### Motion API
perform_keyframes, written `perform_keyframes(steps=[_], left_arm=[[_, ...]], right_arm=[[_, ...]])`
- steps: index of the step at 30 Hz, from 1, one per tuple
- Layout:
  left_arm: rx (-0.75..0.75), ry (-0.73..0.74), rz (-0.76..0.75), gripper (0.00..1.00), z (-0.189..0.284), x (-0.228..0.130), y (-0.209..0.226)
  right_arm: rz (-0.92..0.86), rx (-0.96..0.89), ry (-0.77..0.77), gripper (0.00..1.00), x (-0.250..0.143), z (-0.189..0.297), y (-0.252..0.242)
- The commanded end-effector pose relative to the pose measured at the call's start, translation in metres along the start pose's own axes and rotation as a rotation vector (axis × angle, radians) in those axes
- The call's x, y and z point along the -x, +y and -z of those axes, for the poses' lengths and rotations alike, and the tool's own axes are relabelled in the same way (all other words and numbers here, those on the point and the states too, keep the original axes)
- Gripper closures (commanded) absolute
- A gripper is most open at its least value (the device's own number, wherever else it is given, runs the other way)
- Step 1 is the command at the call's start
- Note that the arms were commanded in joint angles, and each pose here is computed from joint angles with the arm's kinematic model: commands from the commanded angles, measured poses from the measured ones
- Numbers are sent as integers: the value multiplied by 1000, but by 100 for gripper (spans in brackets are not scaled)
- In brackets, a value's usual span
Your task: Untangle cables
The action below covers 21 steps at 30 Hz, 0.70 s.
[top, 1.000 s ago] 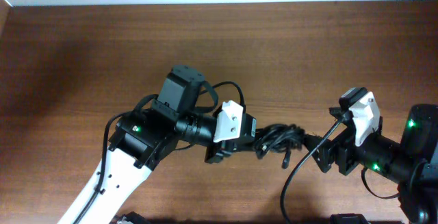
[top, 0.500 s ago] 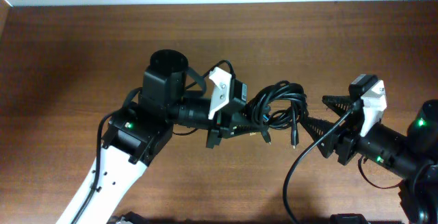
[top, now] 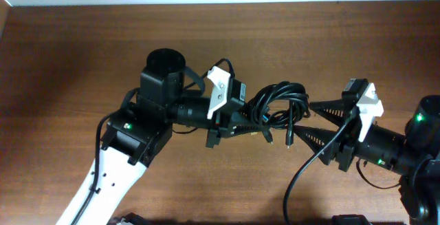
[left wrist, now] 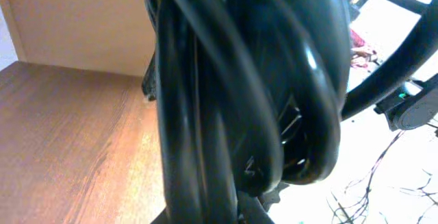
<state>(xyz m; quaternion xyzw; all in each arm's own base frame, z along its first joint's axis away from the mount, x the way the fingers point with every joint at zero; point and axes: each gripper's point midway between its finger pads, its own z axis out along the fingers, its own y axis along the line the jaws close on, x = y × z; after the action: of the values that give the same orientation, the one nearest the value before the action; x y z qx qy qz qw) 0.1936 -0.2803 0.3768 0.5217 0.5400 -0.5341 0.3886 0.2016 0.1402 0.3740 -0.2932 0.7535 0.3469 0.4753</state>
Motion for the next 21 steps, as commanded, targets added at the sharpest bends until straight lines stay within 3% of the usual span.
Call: perform_keyframes(steps=[1,3,8,12,14,21], left_arm=[[-39,-18,-43,100,-1,13,-16],[-39,-18,-43,100,-1,13,-16],[-66,-15,-53,100,-8,14,-24],[-65,-20,-66,100,-8,15,-23],[-64,-24,-77,100,-8,17,-23],[-97,-27,-52,100,-7,18,-29]], right_arm=[[15,27,-8,43,2,0,5],[16,28,-8,50,3,0,5],[10,66,-11,52,6,-6,4],[-4,58,2,96,4,-9,-2],[-5,10,11,96,2,-9,-10],[-61,-450,74,96,-10,8,-86]])
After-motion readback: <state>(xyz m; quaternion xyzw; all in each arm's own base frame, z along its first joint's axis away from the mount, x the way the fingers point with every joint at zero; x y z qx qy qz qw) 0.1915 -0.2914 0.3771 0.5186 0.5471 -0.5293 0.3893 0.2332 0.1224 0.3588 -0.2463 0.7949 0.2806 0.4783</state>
